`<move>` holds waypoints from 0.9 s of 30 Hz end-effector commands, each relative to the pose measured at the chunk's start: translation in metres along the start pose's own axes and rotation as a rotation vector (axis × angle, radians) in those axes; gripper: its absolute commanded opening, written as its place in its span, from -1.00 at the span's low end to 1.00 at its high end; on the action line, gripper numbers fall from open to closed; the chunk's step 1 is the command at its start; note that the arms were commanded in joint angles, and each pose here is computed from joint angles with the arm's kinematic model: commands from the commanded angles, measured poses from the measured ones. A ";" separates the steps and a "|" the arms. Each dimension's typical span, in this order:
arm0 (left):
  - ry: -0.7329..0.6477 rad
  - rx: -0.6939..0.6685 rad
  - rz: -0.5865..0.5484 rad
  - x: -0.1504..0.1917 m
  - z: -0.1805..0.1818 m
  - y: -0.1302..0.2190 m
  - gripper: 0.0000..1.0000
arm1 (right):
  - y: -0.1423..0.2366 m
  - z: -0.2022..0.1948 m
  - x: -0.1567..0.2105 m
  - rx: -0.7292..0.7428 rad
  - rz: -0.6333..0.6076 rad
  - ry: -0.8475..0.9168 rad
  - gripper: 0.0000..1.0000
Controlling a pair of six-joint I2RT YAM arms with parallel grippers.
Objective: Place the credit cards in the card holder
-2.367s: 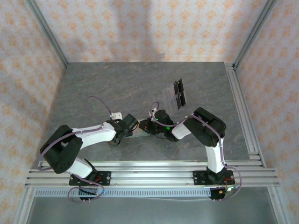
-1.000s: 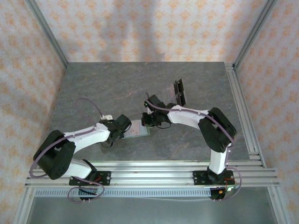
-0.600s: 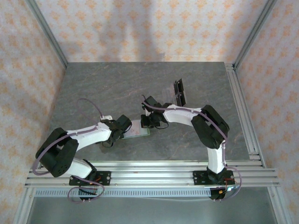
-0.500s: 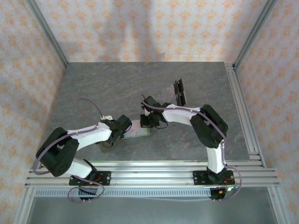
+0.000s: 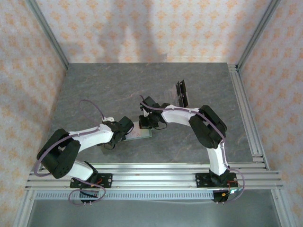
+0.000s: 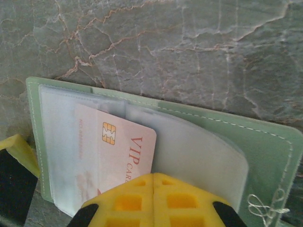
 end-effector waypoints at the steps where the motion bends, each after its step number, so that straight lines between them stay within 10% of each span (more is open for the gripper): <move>1: 0.012 -0.017 -0.008 -0.001 0.000 -0.004 0.99 | -0.006 0.008 0.001 -0.006 0.019 0.019 -0.89; 27: 0.021 0.014 -0.002 -0.005 -0.004 0.000 0.99 | -0.006 0.036 0.001 -0.078 0.015 0.047 -0.87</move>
Point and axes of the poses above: each hand's point on the last joint's axis, 136 mm out from that joint toward the fingers, its own y axis back along the fingers, its own z axis along the line the jaws close on, x = y × z, the point moved 5 cm from there along y, back along the fingers, and after that the axes turned 9 degrees about -y, right-handed, at the moved point
